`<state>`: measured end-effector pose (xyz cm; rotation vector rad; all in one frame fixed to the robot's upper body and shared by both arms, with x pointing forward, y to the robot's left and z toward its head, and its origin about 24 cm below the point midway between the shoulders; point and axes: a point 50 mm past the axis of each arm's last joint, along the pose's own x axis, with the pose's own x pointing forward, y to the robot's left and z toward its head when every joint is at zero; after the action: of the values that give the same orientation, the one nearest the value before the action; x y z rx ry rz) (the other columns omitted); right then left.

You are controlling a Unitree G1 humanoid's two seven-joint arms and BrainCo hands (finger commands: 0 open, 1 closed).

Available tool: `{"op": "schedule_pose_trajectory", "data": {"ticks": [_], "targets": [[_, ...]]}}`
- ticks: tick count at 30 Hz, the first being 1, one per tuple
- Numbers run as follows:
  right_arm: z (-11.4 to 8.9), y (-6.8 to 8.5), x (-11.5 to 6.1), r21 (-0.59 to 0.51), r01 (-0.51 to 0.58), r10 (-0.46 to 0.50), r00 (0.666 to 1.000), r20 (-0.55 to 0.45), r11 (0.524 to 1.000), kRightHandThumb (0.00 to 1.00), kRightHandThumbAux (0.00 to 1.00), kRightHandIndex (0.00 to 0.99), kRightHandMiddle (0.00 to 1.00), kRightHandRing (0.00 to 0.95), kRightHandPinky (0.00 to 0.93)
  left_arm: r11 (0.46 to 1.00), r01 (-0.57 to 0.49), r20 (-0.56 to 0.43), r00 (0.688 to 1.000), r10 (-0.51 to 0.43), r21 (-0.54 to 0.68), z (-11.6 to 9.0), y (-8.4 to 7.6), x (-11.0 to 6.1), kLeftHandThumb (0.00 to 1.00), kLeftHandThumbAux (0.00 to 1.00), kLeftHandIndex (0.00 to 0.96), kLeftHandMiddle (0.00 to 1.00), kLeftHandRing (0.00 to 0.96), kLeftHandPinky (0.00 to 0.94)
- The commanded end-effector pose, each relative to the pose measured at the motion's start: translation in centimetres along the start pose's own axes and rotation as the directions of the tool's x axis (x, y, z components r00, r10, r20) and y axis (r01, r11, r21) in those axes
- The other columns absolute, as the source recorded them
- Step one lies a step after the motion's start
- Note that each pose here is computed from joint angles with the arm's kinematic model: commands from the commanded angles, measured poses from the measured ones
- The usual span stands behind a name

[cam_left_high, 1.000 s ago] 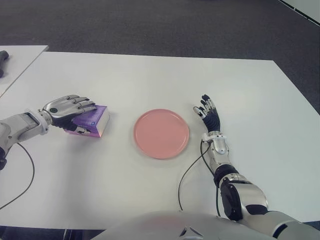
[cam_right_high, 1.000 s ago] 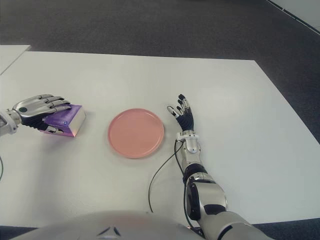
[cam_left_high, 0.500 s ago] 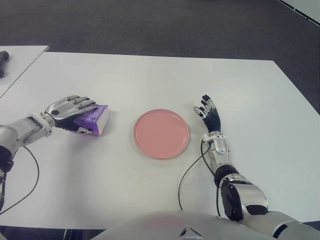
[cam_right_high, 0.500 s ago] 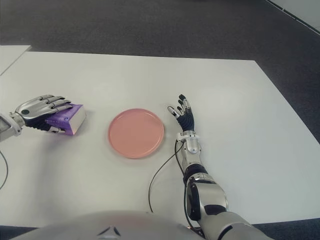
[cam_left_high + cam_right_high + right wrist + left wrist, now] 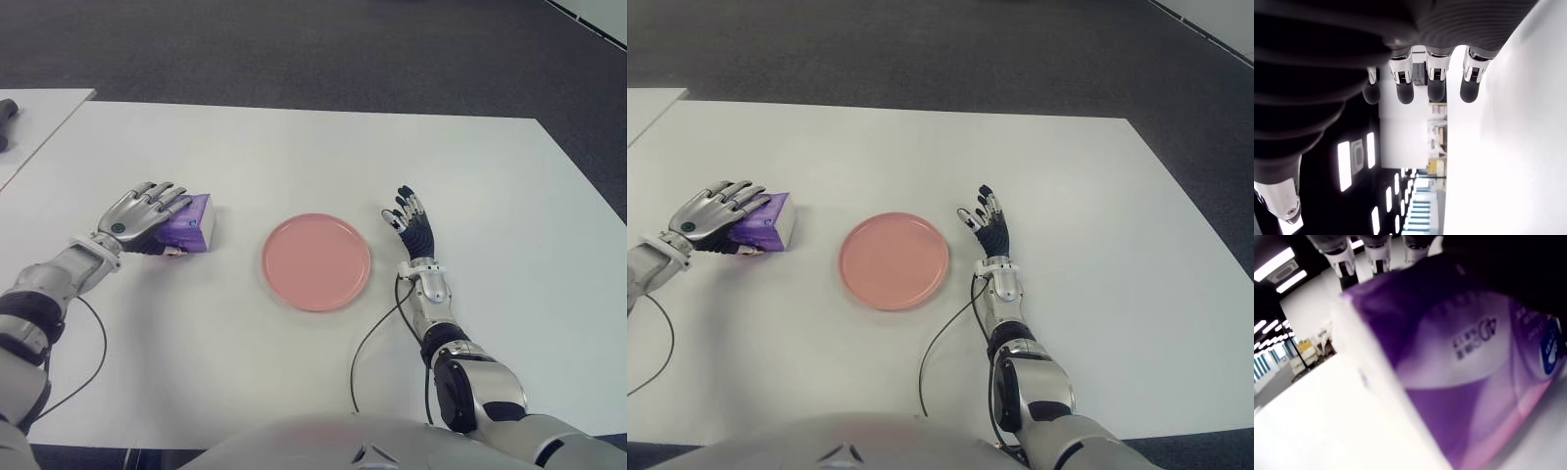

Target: Put the tissue paper into the plate.

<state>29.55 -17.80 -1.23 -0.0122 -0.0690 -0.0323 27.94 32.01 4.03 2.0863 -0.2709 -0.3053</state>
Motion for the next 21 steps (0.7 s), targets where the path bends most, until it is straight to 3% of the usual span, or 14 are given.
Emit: {"op": "schedule_pose_trajectory", "data": {"ticks": [1, 7, 21], "targets": [[-3.0, -0.6, -2.5, 0.01, 0.024, -0.022, 0.987, -0.157, 1.0, 0.048, 0.587, 0.0, 0.0, 0.0, 0.0, 0.997, -0.006, 0.047, 0.999, 0.002, 0.081, 1.2, -1.0, 0.0, 0.172, 0.373, 0.0, 0.0, 0.0, 0.0], [-3.0, -0.8, -2.6, 0.01, 0.025, -0.023, 0.987, -0.156, 1.0, 0.048, 0.587, 0.0, 0.0, 0.0, 0.0, 0.988, -0.024, 0.045, 0.999, 0.017, 0.153, 1.2, -1.6, -0.1, 0.17, 0.459, 0.0, 0.0, 0.0, 0.0], [-2.9, -1.2, -2.7, 0.01, 0.026, -0.024, 0.988, -0.152, 1.0, 0.048, 0.587, 0.0, 0.0, 0.0, 0.0, 0.988, -0.022, 0.039, 0.999, 0.016, 0.156, 1.3, -2.1, -0.3, 0.234, 0.552, 0.0, 0.0, 0.0, 0.0]]}}
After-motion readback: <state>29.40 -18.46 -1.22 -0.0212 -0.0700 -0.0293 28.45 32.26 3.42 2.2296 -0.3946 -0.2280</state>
